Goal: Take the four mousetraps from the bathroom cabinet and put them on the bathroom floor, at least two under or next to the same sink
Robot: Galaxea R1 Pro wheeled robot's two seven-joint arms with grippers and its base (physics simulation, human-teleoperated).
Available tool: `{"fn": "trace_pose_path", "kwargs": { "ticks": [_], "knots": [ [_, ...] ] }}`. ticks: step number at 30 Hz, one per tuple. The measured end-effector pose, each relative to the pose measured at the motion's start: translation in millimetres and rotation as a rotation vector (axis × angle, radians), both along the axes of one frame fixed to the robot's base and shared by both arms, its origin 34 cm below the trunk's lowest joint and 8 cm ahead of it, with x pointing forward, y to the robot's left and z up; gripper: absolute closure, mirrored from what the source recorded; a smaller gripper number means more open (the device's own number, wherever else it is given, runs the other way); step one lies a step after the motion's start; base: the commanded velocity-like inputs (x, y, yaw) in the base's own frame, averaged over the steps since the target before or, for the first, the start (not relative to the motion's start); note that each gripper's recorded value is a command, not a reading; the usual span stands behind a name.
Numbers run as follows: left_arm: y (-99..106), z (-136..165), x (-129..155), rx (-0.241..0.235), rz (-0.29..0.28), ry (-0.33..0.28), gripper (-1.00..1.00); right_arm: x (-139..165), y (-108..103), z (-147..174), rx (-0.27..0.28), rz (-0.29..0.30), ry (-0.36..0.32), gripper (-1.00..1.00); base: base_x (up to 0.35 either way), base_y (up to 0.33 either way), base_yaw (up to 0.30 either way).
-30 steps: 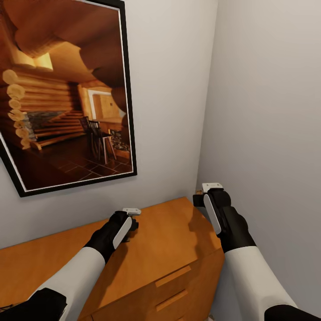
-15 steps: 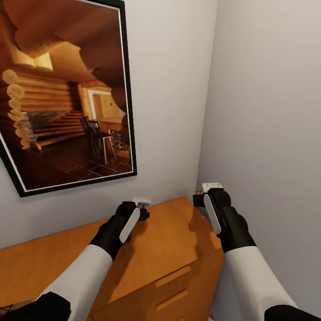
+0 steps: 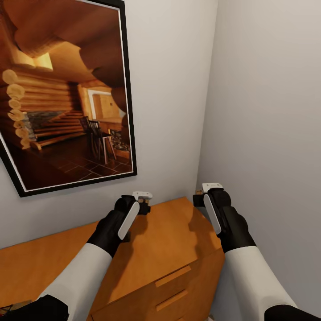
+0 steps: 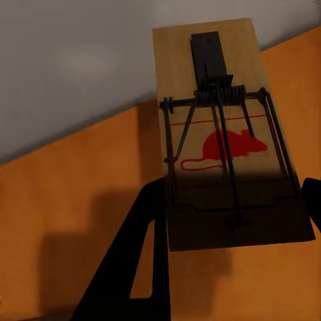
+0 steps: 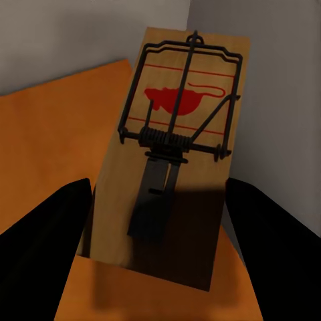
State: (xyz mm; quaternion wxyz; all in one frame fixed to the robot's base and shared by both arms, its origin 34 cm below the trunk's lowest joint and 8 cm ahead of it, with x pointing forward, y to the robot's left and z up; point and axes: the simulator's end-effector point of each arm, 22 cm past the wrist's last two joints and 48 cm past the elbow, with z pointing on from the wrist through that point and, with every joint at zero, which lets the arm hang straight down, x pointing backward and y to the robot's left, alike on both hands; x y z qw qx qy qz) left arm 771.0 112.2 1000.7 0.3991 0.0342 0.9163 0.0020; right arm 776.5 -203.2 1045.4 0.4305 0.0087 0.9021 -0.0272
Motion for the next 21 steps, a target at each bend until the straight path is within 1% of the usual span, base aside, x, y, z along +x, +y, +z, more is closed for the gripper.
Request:
{"fn": "trace_pose_path", "kwargs": {
  "ticks": [21],
  "knots": [
    [-0.4, 1.2, 0.1, 0.011, -0.001, -0.005, 1.00, 0.3, -1.0, 0.6, 0.000, -0.002, -0.001, 1.00, 0.000, 0.000, 0.000]
  ]
}}
